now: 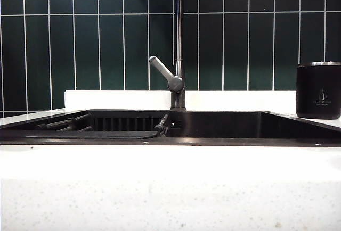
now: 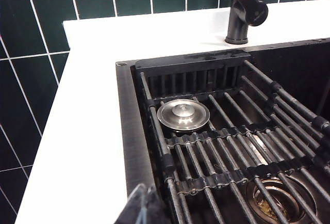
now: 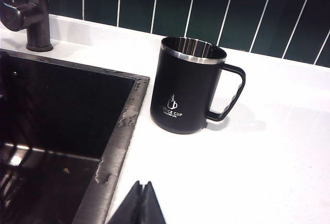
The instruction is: Pick up the mug next to the sink, go to the faucet to get some water, pour the water into the sink, and finally put the mug back to its place.
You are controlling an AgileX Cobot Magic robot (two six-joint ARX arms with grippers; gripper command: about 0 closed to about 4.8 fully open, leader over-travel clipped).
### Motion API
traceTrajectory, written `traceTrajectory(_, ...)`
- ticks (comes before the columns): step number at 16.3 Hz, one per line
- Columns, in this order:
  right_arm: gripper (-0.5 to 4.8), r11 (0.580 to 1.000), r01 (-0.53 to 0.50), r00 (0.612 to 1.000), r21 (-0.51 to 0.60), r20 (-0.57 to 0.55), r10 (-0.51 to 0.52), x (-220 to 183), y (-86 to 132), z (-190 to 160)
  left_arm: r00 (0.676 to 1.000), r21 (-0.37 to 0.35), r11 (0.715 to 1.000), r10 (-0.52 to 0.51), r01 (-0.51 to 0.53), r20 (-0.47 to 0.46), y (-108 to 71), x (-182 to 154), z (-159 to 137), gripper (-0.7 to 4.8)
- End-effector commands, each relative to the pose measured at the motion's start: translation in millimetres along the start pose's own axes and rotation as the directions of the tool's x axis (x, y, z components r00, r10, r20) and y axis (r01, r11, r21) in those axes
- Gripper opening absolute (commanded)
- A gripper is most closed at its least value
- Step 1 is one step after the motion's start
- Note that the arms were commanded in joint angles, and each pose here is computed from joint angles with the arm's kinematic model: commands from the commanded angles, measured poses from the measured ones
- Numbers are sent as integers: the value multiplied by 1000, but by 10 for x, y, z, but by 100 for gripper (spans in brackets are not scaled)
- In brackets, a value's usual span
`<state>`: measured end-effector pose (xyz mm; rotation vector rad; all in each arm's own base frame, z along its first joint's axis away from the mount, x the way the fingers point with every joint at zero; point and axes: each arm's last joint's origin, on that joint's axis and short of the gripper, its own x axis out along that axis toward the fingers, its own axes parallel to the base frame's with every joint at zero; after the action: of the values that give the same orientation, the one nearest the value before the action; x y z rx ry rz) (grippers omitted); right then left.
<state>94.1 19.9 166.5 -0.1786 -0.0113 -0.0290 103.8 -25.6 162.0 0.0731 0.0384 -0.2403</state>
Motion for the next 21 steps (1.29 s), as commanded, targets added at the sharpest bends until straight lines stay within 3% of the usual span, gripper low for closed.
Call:
traceTrajectory(1,-8,1000,3,1000,6,5,-3,1,2,-8,1000,3,1000,0,0,10,1,-2,20,-5)
traceTrajectory(8,-8,1000,3,1000,6,5,-3,1,2,-8,1000,3,1000,1,-1,14,2,-5,23,-5)
traceTrajectory(13,-8,1000,2,1000,5,4,-2,1,2,-9,994,-2,999,54,-54,94,21,-98,77,-5)
traceTrajectory(21,-8,1000,-1,1000,1,-8,1,1,5,-21,987,-19,999,51,-48,151,96,-109,128,-5)
